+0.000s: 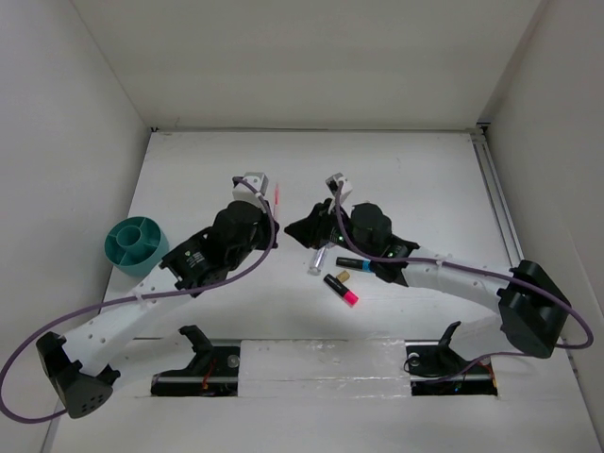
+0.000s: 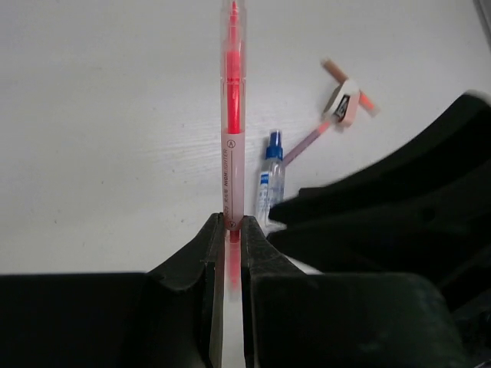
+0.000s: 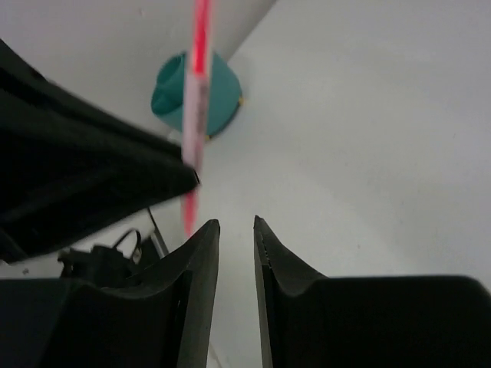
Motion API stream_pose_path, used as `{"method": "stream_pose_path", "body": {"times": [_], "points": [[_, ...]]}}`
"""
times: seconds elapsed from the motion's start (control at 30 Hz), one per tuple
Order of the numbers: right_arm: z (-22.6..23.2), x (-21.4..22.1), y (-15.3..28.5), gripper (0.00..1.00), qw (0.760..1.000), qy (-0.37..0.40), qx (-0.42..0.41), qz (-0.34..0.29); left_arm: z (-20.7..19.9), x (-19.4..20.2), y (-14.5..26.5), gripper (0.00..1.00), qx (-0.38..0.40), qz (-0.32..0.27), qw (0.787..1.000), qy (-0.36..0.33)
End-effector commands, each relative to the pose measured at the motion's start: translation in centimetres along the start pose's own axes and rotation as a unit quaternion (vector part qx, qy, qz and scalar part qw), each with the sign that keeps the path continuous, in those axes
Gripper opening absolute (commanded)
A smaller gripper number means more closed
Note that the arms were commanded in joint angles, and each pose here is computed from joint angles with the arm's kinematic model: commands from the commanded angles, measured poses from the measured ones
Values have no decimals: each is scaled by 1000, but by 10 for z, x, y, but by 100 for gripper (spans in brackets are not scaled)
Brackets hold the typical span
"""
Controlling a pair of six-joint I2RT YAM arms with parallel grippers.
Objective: Sort the stationery into containers
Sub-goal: Place the pen in the storage box.
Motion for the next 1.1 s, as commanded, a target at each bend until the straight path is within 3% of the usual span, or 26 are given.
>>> {"method": "stream_pose_path", "body": {"times": [0.0,0.4,0.63,0.83,1.0,1.07], "points": [[2,25,8,31,998,5,-8,63,-1,-45,11,0,-5,-100,994,43],[-16,21,18,36,999,2,19,49,10,-49,14,0,-46,-107,992,53],[-35,22,29,37,998,-3,37,51,39,-69,26,0,-174,-140,971,83],[-41,23,38,37,998,-1,37,53,95,-74,23,0,-342,-146,916,148],[-40,17,44,37,998,-1,28,49,168,-88,27,0,-485,-156,842,178],[-43,19,45,37,998,-3,29,53,194,-97,28,0,-513,-152,822,195]]}}
Point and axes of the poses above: each gripper's point midway between its finger pads, its own y axis back along the fingers, its own z axis along the line the jaws close on, x = y × z, the point moved 5 cm from there along y, back along the fingers, and after that the axes turned 7 degrees about -y, right-handed, at the moved point
